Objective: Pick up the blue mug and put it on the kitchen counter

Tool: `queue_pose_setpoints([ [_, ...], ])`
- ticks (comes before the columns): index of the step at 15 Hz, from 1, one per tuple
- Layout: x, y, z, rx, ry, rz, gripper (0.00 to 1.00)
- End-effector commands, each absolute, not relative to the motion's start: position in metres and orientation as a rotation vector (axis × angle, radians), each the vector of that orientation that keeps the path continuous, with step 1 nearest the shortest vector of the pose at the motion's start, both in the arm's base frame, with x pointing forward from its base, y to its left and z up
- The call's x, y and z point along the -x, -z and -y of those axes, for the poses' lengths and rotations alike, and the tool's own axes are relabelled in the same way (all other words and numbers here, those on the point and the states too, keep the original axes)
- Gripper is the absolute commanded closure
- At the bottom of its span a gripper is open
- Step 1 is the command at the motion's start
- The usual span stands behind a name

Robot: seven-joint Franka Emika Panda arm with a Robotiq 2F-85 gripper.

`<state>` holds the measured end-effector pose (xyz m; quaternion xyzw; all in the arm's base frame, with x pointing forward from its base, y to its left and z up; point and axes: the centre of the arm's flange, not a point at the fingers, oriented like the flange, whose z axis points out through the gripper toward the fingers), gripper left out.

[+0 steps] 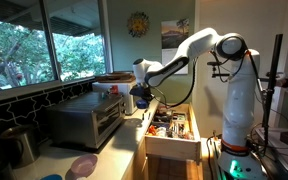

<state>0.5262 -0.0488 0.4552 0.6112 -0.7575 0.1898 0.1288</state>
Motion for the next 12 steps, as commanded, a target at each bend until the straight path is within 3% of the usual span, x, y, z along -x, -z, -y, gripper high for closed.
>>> queue_pose_setpoints([
  [1,-0.531,-0.438,0.048,-1.779,-0.559,2.215,0.99],
  [12,-0.533,-0.339,0.014,-1.761,-0.550,2.296,0.99],
])
